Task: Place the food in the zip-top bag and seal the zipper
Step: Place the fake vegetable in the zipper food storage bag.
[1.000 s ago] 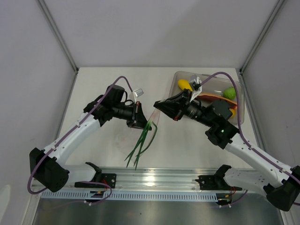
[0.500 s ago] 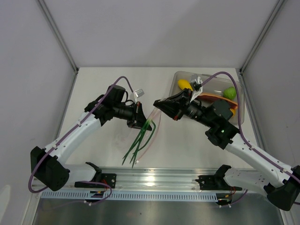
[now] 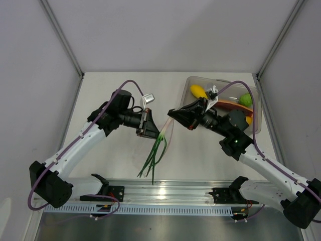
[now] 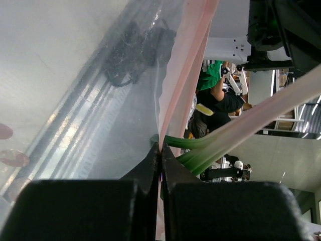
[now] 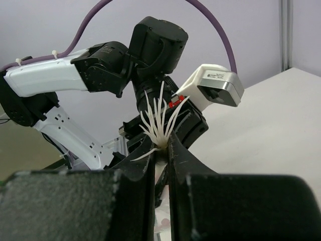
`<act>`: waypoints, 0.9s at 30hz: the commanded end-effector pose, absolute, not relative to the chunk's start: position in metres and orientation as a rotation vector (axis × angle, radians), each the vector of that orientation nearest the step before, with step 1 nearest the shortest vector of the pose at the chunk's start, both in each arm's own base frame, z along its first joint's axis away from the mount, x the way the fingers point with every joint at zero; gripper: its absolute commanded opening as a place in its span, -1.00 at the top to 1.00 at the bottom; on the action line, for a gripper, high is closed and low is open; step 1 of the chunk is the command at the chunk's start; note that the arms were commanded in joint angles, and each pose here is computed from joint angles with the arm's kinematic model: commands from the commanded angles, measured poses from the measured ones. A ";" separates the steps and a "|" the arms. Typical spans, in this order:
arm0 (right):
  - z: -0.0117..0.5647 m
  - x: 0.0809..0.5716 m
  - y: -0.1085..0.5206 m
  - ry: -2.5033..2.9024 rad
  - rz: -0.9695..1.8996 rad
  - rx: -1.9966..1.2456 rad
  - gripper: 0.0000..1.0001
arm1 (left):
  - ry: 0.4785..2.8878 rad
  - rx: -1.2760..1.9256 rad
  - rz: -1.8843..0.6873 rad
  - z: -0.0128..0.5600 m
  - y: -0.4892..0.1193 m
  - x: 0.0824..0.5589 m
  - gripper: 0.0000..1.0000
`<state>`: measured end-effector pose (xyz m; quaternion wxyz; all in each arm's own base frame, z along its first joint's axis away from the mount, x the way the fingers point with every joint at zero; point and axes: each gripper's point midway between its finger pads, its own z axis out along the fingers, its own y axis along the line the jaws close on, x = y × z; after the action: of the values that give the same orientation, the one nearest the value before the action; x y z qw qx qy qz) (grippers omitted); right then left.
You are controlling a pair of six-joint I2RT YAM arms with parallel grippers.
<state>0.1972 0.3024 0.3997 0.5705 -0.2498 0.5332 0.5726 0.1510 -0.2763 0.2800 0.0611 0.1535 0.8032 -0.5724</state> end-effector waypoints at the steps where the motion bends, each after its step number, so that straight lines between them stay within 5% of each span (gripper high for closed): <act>1: 0.418 0.188 0.290 1.151 1.350 -0.602 1.00 | 2.324 0.561 -1.824 0.303 -0.276 0.138 0.99; 16: 0.396 0.182 0.272 1.233 1.294 -0.652 1.00 | 2.318 0.513 -1.823 0.313 -0.273 0.143 0.99; 27: 0.378 0.187 0.268 1.345 1.173 -0.703 1.00 | 2.451 0.345 -1.525 0.302 -0.261 0.162 0.99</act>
<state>0.1889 0.2723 0.3592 0.5501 -0.2815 0.5875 0.5225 0.1585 -0.2691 0.2956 0.0869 0.1237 0.8266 -0.5421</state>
